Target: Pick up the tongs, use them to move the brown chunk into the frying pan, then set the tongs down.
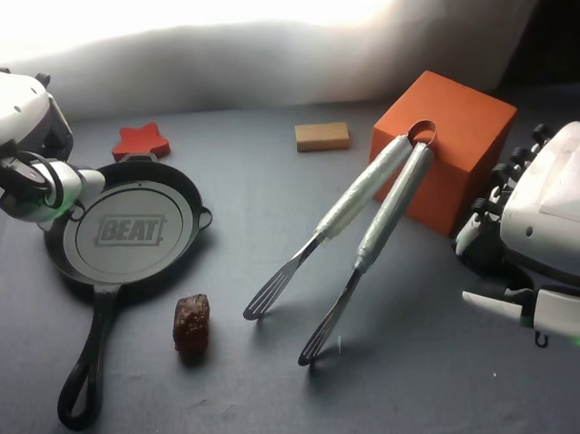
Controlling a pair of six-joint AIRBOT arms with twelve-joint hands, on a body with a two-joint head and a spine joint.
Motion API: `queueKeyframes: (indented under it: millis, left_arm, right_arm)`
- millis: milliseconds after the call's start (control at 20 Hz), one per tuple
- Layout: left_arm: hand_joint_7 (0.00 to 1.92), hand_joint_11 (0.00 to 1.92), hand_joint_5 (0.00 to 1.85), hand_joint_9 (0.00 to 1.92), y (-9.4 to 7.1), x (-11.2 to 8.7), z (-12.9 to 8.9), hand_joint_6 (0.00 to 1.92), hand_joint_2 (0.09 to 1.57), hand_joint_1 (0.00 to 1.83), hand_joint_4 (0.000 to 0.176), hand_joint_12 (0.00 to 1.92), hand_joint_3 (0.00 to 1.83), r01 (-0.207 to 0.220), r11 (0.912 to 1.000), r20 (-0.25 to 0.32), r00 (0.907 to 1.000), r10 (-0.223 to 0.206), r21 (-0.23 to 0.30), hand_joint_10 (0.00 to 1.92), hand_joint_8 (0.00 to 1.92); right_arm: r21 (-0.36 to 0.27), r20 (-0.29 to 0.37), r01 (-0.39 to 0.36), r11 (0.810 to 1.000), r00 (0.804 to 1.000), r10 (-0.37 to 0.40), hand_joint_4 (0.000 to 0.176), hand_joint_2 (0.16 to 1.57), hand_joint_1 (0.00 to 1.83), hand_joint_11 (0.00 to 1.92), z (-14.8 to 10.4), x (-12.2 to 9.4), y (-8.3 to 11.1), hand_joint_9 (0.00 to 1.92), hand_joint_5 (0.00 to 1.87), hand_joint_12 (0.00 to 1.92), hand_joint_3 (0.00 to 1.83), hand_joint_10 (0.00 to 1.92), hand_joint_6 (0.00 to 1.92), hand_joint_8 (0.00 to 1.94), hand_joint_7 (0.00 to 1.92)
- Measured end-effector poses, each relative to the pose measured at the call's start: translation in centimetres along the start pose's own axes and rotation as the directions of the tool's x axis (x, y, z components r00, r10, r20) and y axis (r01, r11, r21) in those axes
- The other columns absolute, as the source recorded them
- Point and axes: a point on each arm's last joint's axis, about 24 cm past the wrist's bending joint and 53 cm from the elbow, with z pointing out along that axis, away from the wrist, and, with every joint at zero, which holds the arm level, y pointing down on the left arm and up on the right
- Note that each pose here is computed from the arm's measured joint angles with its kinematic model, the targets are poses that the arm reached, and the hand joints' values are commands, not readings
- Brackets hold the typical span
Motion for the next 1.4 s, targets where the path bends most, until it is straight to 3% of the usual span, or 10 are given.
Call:
queueKeyframes:
  millis: [50, 300, 550, 650, 700, 750, 800, 900, 1200, 1400]
  left_arm:
    - [0.08, 0.0, 0.06, 0.04, 0.2, -0.1, -0.2, 0.0, 1.2, 0.05, 0.0, 0.13, 0.04, 0.005, 1.0, 0.001, 1.0, -0.005, -0.007, 0.01, 0.0]
    - [0.08, 0.0, 0.06, 0.05, 0.2, -0.1, -0.6, 0.0, 1.24, 0.03, 0.0, 0.13, 0.01, 0.007, 0.9999, 0.004, 1.0, -0.007, -0.014, 0.0, 0.0]
    - [0.05, 0.0, 0.03, 0.02, 0.3, 0.1, -1.4, 0.0, 1.18, 0.0, 0.0, 0.05, 0.0, 0.006, 0.9999, -0.008, 1.0, -0.006, -0.015, 0.0, 0.0]
    - [0.05, 0.0, 0.03, 0.02, 0.6, 0.0, -1.5, 0.0, 1.18, 0.0, 0.0, 0.05, 0.0, 0.013, 0.9995, -0.006, 0.9999, -0.013, -0.028, 0.0, 0.0]
    - [0.02, 0.0, 0.0, 0.0, 0.6, 0.0, -1.5, 0.0, 1.15, 0.0, 0.0, 0.01, 0.0, 0.015, 0.9994, -0.004, 0.9999, -0.015, -0.03, 0.0, 0.0]
    - [0.0, 0.0, 0.0, 0.0, 0.5, 0.0, -1.6, 0.0, 1.11, 0.0, 0.0, 0.0, 0.0, 0.013, 0.9996, -0.005, 0.9999, -0.013, -0.026, 0.0, 0.0]
    - [0.0, 0.0, 0.0, 0.0, 0.5, 0.0, -1.6, 0.0, 1.11, 0.0, 0.0, 0.0, 0.0, 0.013, 0.9996, -0.006, 0.9999, -0.013, -0.026, 0.0, 0.0]
    - [0.0, 0.0, 0.0, 0.0, 0.5, 0.0, -1.6, 0.0, 1.11, 0.0, 0.0, 0.0, 0.0, 0.015, 0.9995, -0.005, 0.9999, -0.016, -0.028, 0.0, 0.0]
    - [0.0, 0.0, 0.0, 0.0, 0.8, 0.8, -2.2, 0.0, 1.11, 0.0, 0.0, 0.0, 0.0, 0.034, 0.997, -0.028, 0.999, -0.036, -0.07, 0.0, 0.0]
    - [0.0, 0.0, 0.0, 0.0, 0.1, 1.0, -2.4, 0.0, 1.14, 0.0, 0.0, 0.0, 0.0, 0.003, 0.9985, -0.035, 0.9994, -0.005, -0.055, 0.0, 0.0]
  right_arm:
    - [0.002, -0.003, 0.005, 1.0, 1.0, -0.005, 0.0, 1.16, 0.12, 0.0, 0.0, 0.0, -0.1, 0.19, 0.15, 0.66, 0.02, 0.07, 0.03, 0.01, 0.22]
    - [0.002, -0.007, 0.004, 1.0, 1.0, -0.004, 0.0, 1.15, 0.19, 0.0, 0.2, -0.2, 0.0, 0.19, 0.15, 0.64, 0.0, 0.03, 0.01, 0.0, 0.2]
    - [-0.024, 0.021, 0.026, 0.999, 0.999, -0.025, 0.0, 1.11, 0.2, 0.0, 3.7, -3.4, 0.4, 0.16, 0.09, 0.44, 0.0, 0.0, 0.0, 0.0, 0.16]
    - [-0.017, -0.01, 0.055, 0.998, 0.998, -0.055, 0.0, 1.11, 0.2, 0.0, 4.9, -3.4, 0.0, 0.16, 0.09, 0.44, 0.0, 0.0, 0.0, 0.0, 0.16]
    - [-0.009, -0.037, 0.061, 0.998, 0.997, -0.062, 0.0, 1.09, 0.29, 0.0, 5.8, -3.5, -0.4, 0.14, 0.06, 0.36, 0.0, 0.0, 0.0, 0.0, 0.13]
    - [-0.002, -0.053, 0.067, 0.998, 0.996, -0.067, 0.0, 1.01, 0.65, 0.0, 6.5, -3.6, -0.8, 0.1, 0.02, 0.32, 0.0, 0.0, 0.0, 0.01, 0.08]
    - [0.005, -0.077, 0.075, 0.997, 0.994, -0.074, 0.0, 0.94, 0.84, 0.0, 7.2, -3.4, -1.1, 0.08, 0.01, 0.3, 0.0, 0.0, 0.0, 0.0, 0.07]
    - [0.021, -0.136, 0.101, 0.995, 0.986, -0.097, 0.0, 0.89, 0.94, 0.0, 8.2, -2.7, -1.8, 0.05, 0.0, 0.22, 0.0, 0.0, 0.0, 0.0, 0.04]
    - [0.035, -0.234, 0.129, 0.991, 0.965, -0.117, 0.0, 0.9, 0.99, 0.0, 10.5, -2.2, -2.4, 0.0, 0.0, 0.01, 0.0, 0.0, 0.0, 0.0, 0.0]
    - [0.045, -0.281, 0.117, 0.992, 0.954, -0.1, 0.0, 0.92, 0.93, 0.0, 11.5, -1.2, -2.7, 0.01, 0.0, 0.0, 0.0, 0.0, 0.0, 0.0, 0.01]
